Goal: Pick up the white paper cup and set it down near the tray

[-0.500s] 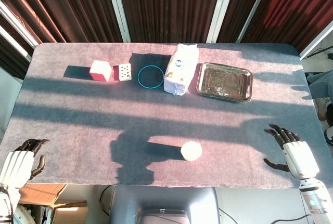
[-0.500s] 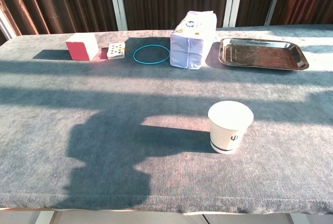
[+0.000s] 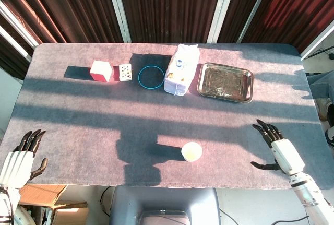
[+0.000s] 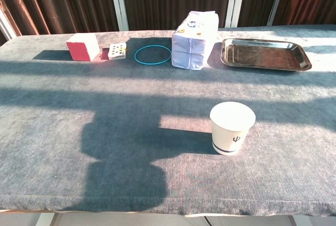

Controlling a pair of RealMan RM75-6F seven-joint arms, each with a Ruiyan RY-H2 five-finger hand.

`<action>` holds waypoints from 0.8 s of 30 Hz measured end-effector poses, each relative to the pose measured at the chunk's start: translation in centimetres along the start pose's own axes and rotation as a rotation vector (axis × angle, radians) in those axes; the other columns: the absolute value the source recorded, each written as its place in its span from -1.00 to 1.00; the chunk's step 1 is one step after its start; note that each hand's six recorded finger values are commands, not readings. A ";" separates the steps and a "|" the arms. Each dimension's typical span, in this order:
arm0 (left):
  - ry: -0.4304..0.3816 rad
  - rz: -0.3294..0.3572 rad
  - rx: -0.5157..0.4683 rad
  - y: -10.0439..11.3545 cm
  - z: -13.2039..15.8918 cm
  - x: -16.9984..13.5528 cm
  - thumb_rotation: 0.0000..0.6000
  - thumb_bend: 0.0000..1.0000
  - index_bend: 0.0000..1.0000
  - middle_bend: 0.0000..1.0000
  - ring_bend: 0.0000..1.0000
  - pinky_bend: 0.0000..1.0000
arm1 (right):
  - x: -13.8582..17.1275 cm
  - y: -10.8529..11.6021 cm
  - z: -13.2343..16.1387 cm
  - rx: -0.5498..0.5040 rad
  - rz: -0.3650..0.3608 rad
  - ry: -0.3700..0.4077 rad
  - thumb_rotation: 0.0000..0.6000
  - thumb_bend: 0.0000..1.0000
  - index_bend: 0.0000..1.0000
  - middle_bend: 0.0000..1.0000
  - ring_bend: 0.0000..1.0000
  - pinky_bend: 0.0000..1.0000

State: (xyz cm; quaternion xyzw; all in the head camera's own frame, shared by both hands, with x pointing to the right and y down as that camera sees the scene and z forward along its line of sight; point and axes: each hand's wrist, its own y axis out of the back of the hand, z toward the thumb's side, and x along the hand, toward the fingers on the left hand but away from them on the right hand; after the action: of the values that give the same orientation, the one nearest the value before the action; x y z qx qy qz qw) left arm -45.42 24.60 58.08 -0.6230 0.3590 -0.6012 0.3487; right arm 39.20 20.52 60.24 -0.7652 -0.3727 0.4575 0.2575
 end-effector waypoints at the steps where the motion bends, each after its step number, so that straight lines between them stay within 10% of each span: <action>1: -0.004 -0.003 0.000 0.0 0.1 0.0 1.00 -0.18 -0.76 -0.87 -0.96 -0.27 | -0.5 -0.4 0.2 -0.026 0.013 0.015 1.00 -0.69 -0.98 -1.00 -1.00 -0.68; 13: -0.020 -0.009 -0.009 0.0 0.4 0.0 1.00 -0.18 -0.68 -0.85 -0.96 -0.27 | -6.7 -6.1 4.2 -0.172 0.216 0.171 1.00 -0.69 -0.88 -0.97 -1.00 -0.68; 24: -0.017 -0.003 -0.023 0.3 0.2 -0.2 1.00 -0.19 -0.63 -0.84 -0.96 -0.26 | -8.7 -8.4 7.0 -0.190 0.248 0.227 1.00 -0.69 -0.59 -0.72 -0.83 -0.53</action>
State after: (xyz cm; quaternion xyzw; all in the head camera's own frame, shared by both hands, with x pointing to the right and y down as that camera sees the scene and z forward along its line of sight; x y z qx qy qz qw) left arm -45.27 24.65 57.69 -0.6325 0.3621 -0.5924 0.3434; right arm 27.50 18.86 67.70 -0.8728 -0.2854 0.3594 0.1660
